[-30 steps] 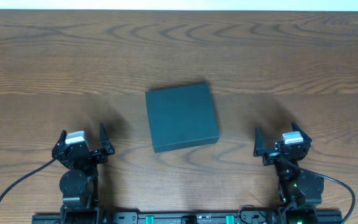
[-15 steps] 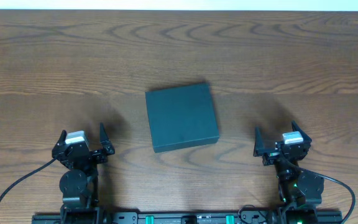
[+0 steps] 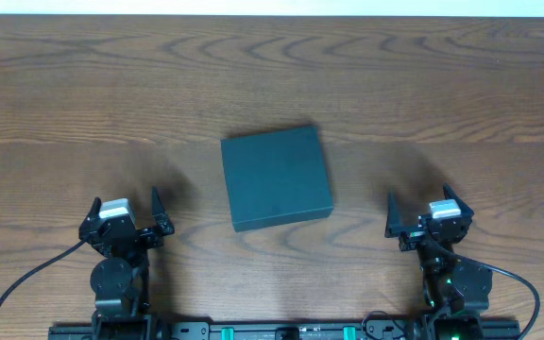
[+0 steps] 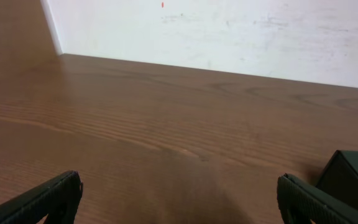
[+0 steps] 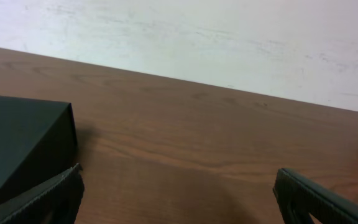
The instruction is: Pack container
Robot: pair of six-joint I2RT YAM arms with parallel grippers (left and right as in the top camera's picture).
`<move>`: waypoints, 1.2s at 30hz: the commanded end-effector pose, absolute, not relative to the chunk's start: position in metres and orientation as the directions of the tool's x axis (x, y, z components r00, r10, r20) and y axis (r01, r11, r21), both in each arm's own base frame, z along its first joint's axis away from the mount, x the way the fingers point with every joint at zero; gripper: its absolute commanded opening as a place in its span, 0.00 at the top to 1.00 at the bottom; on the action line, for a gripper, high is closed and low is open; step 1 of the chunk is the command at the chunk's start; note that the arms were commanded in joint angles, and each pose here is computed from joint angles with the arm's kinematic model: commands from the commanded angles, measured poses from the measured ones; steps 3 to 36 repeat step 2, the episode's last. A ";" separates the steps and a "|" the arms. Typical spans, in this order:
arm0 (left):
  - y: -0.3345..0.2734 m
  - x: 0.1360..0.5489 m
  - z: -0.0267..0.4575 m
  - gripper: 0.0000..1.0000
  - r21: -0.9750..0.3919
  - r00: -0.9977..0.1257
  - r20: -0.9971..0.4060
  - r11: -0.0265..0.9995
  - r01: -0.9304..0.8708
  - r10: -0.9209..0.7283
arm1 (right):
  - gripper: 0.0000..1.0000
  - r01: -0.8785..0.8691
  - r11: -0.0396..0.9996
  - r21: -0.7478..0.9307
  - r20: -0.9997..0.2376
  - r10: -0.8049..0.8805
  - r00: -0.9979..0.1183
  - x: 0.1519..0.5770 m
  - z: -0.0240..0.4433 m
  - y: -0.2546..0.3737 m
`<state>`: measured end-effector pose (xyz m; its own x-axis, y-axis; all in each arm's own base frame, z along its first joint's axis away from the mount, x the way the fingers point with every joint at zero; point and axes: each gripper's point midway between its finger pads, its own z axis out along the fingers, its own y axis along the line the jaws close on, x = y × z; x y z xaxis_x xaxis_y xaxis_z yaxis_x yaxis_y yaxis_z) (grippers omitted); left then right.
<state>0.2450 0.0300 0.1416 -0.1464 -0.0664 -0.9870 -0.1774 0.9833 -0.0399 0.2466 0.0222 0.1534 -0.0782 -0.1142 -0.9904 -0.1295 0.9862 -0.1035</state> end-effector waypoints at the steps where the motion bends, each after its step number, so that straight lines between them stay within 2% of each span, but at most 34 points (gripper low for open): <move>1: 0.033 0.242 0.124 0.01 -0.015 -0.202 -0.978 0.981 -0.191 -0.054 | 0.01 -0.127 0.986 -0.110 -0.989 -0.121 -0.081 0.247 0.152 0.021; 36: 0.033 0.242 0.124 0.02 -0.015 -0.202 -0.978 0.981 -0.191 -0.054 | 0.01 -0.127 0.986 -0.110 -0.989 -0.121 -0.081 0.247 0.152 0.021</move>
